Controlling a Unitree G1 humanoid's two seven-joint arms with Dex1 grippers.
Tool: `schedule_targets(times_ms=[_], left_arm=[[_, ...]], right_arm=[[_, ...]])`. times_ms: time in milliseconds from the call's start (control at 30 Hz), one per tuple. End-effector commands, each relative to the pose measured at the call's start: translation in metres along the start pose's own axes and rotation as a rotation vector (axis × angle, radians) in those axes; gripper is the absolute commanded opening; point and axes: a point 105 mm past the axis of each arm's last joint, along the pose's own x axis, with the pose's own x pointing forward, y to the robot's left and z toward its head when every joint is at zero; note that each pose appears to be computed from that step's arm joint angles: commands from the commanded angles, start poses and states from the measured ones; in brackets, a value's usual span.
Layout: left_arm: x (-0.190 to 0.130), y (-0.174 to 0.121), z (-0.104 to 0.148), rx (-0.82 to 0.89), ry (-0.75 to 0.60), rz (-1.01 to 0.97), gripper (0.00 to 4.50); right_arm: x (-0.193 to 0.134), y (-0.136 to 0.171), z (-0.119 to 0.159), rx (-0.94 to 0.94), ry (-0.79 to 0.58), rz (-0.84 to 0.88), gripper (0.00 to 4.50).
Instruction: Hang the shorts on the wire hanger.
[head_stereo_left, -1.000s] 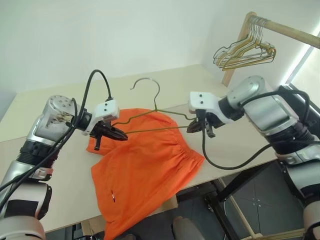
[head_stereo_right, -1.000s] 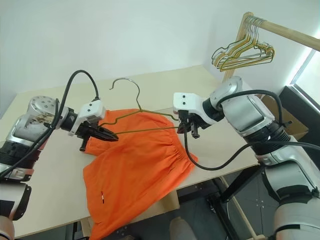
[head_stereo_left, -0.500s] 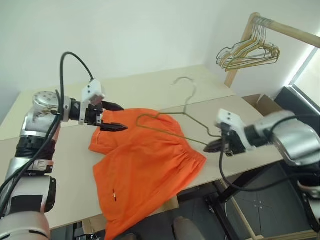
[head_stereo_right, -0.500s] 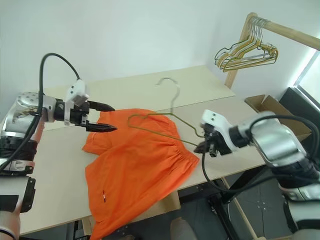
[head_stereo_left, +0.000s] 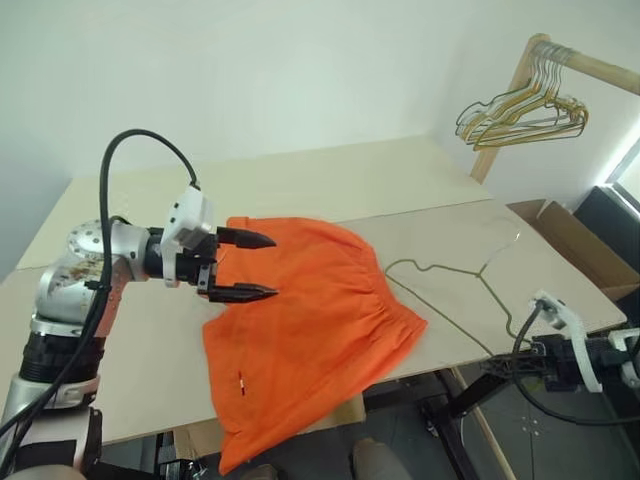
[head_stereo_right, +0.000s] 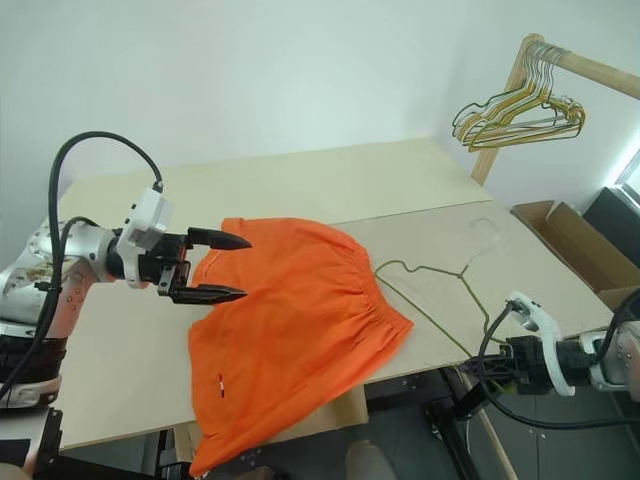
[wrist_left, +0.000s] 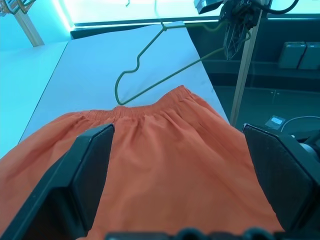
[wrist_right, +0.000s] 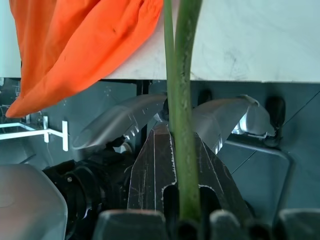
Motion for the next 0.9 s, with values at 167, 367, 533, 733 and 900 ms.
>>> schedule_targets(times_ms=[167,367,533,733,900], left_arm=[[0.001,-0.008,0.008,0.014,-0.015,-0.032,4.46],[-0.003,-0.011,0.007,0.004,0.0,-0.03,4.46],[-0.009,-0.009,0.008,0.003,0.027,-0.017,4.46],[-0.01,-0.006,0.01,0.016,0.034,-0.01,4.46],[-0.012,-0.003,0.009,0.03,0.053,-0.001,4.46]], right_arm=[[-0.001,0.005,0.011,0.037,0.004,0.06,0.0],[-0.002,0.01,0.005,0.044,0.049,0.112,0.0],[0.001,0.013,-0.007,0.014,0.126,0.175,0.0],[0.02,-0.013,0.014,0.102,0.061,0.103,0.0],[0.009,0.004,0.0,0.056,0.13,0.225,0.0]])
